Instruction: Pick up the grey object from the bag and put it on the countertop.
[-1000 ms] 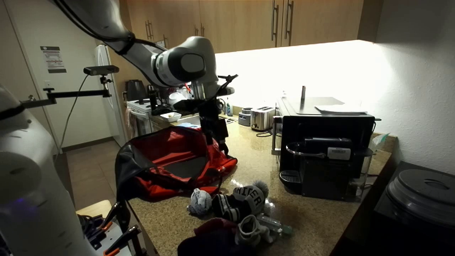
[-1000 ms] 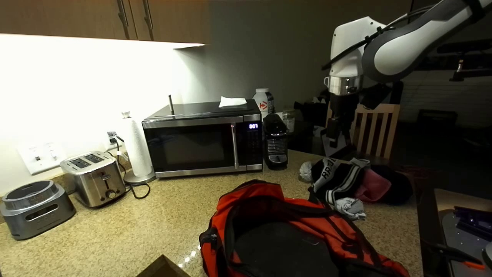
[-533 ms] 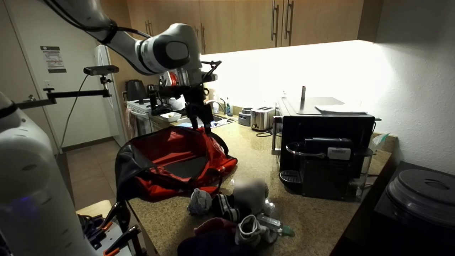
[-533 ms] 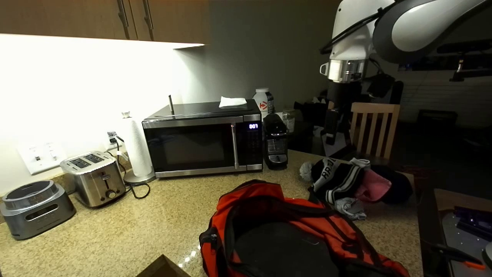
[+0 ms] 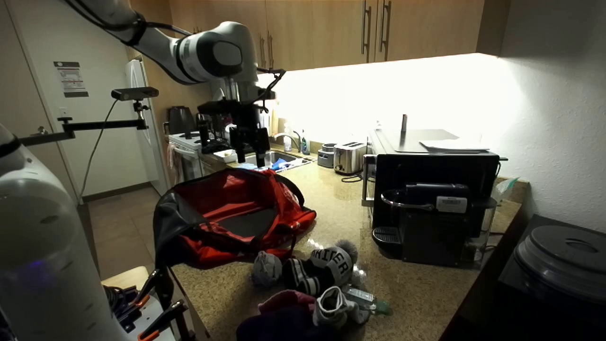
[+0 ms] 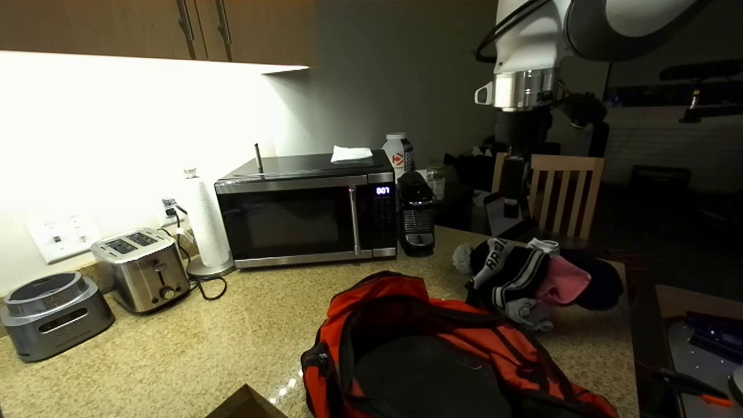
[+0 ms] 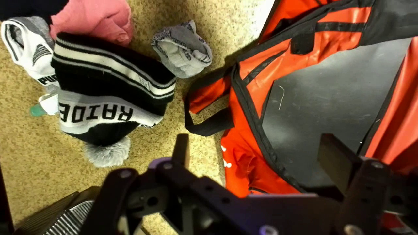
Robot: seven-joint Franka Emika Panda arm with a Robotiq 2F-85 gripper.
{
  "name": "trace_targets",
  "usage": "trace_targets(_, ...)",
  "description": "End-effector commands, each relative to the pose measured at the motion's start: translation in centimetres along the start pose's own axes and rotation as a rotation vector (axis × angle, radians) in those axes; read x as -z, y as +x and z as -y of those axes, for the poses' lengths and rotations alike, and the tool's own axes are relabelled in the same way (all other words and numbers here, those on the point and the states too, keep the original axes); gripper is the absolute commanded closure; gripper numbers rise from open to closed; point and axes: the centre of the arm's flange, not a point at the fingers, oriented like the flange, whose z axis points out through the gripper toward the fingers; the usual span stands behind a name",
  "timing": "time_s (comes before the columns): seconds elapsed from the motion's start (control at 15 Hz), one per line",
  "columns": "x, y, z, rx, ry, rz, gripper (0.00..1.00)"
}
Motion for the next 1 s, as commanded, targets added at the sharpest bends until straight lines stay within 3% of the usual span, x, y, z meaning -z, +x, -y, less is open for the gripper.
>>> trace_targets(0.0,2.1,0.0,0.3,0.065,0.027,0.045,0.00)
trace_targets(0.93,5.6,-0.2,0.1,0.210,0.055,0.083,0.00)
